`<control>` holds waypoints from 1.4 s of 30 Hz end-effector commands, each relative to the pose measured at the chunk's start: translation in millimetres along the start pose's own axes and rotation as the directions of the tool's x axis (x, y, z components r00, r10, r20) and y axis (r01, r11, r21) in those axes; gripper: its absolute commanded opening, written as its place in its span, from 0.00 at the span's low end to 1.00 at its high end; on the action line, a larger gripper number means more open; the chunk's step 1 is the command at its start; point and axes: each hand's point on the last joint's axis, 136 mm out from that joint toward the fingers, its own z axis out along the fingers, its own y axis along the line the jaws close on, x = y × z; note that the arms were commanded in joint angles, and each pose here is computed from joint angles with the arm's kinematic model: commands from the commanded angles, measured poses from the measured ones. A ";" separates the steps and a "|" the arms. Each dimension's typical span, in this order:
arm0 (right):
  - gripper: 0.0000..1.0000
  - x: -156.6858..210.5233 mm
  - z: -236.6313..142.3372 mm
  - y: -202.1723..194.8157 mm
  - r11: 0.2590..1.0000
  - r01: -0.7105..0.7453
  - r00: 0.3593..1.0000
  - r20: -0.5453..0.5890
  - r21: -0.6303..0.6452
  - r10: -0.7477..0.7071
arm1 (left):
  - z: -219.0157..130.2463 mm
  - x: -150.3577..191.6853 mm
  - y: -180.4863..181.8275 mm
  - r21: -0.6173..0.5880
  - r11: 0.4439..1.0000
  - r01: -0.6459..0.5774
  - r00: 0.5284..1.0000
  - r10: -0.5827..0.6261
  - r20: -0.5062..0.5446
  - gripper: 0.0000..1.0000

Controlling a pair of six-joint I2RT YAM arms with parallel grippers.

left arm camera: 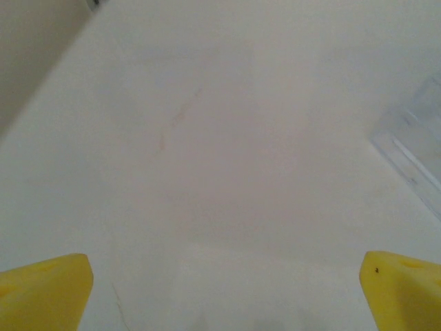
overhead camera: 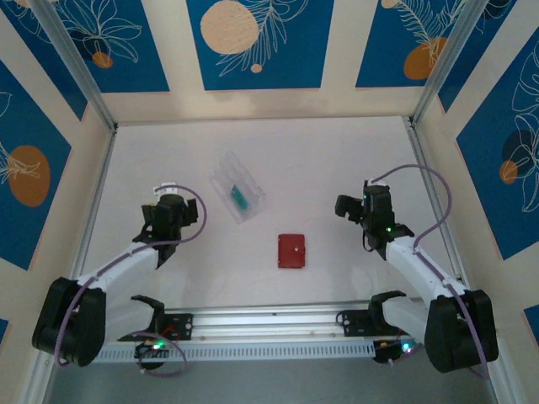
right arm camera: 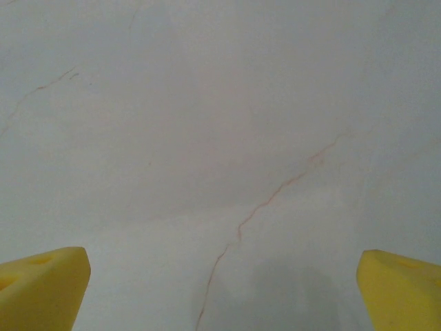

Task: Put the credit cards into the card holder

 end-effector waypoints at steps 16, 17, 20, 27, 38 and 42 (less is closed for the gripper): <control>0.99 -48.4 52.3 3.9 0.983 0.162 0.954 0.269 -0.082 -0.135 | 42.0 -6.9 23.4 0.103 0.994 0.041 0.962 -0.066 0.263 1.00; 0.99 -48.3 54.2 -0.1 0.985 0.157 0.950 0.284 -0.065 -0.133 | 45.9 -0.2 15.6 0.142 0.990 0.021 0.970 -0.055 0.236 1.00; 0.99 -45.8 59.9 -15.8 0.996 0.081 0.953 0.296 -0.048 -0.063 | 55.1 0.9 10.5 0.147 0.989 0.004 0.974 -0.037 0.222 1.00; 0.99 -36.3 70.2 -5.3 0.984 0.124 0.956 0.281 -0.130 -0.083 | 64.1 0.8 4.2 0.145 0.989 -0.026 0.983 -0.001 0.184 1.00; 0.99 -36.0 70.4 2.2 0.975 0.152 0.955 0.276 -0.159 -0.104 | 63.7 0.1 2.7 0.138 0.990 -0.036 0.982 0.009 0.187 1.00; 0.99 -35.7 70.5 1.9 0.976 0.152 0.956 0.275 -0.159 -0.104 | 60.6 -0.2 -16.7 0.235 0.967 -0.098 0.979 0.051 0.197 1.00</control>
